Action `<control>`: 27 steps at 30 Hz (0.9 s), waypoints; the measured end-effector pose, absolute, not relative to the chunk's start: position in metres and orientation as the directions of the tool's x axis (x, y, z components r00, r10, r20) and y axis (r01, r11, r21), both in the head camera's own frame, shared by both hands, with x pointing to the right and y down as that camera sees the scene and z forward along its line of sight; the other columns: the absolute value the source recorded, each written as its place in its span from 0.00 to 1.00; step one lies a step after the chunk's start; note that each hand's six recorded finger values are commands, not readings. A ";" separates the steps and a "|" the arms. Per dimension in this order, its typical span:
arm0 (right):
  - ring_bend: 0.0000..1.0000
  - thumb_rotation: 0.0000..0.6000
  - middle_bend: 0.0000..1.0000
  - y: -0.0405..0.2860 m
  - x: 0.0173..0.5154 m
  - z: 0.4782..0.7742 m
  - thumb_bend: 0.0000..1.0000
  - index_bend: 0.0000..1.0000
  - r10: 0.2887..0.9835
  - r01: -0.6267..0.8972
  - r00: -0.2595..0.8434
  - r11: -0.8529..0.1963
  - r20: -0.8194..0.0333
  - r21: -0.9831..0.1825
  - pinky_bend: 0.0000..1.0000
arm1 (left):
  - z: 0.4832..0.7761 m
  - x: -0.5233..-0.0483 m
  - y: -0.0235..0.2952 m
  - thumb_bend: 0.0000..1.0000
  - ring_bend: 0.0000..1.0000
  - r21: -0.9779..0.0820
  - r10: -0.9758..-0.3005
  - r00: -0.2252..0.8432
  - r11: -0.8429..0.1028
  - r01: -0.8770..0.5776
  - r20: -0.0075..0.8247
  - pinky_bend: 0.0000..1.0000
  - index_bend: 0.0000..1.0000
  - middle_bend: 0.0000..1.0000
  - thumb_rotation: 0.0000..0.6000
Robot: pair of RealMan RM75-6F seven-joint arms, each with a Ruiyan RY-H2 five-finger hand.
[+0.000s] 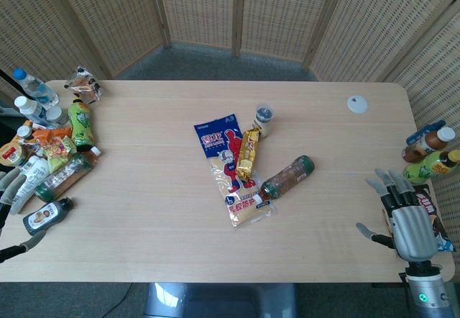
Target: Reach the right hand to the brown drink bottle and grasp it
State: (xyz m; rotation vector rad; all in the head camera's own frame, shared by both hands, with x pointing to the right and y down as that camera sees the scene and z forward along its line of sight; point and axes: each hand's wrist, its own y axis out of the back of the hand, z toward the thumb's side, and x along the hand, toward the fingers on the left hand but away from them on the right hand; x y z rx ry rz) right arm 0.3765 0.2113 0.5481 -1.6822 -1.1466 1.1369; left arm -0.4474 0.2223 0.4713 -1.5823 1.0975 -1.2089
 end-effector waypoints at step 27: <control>0.00 1.00 0.07 0.139 0.269 0.700 0.03 0.19 0.730 0.000 0.449 -0.577 -0.515 -0.817 0.03 | 0.485 -0.451 0.214 0.00 0.00 -0.959 -0.961 0.144 -0.256 -0.123 0.238 0.00 0.00 0.00 1.00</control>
